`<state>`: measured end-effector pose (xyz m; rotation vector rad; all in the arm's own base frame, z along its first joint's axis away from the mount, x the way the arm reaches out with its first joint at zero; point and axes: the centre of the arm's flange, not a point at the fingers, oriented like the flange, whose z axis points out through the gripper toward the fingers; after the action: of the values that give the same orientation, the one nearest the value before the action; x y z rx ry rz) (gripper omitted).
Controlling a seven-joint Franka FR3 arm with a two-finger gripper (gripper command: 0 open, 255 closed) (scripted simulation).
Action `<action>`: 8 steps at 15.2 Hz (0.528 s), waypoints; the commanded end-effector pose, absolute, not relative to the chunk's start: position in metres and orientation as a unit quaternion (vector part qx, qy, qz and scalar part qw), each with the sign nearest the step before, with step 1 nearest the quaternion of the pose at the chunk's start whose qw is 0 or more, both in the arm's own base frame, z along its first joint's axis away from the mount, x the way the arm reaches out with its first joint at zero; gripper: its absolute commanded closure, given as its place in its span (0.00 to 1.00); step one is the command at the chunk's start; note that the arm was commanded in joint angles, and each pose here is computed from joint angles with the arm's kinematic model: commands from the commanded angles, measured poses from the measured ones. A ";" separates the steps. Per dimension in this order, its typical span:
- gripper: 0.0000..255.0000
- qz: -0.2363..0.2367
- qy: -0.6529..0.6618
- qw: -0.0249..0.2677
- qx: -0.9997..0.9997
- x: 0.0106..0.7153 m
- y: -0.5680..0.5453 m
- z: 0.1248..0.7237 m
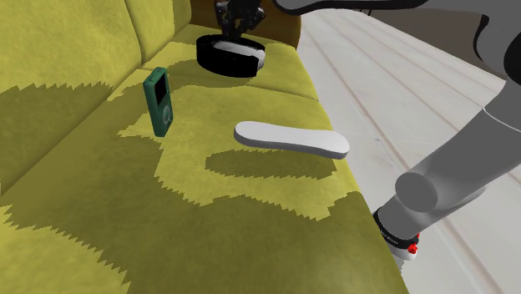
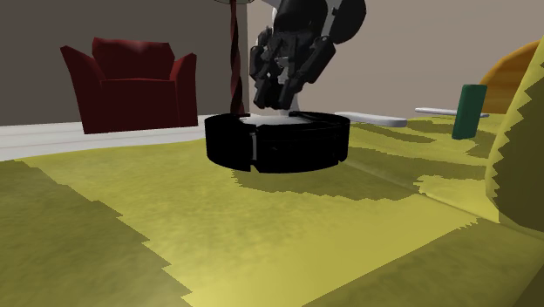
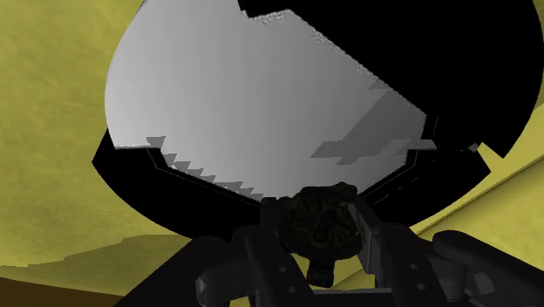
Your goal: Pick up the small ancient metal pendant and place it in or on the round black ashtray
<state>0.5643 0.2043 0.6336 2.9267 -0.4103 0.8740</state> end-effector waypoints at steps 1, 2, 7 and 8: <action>1.00 0.284 -0.133 0.030 0.949 0.564 0.204 0.625; 1.00 0.284 -0.133 0.030 0.949 0.564 0.204 0.625; 1.00 0.284 -0.133 0.030 0.949 0.564 0.204 0.625; 1.00 0.284 -0.133 0.030 0.949 0.564 0.204 0.625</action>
<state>0.5644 0.2044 0.6247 2.9267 -0.4105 0.8744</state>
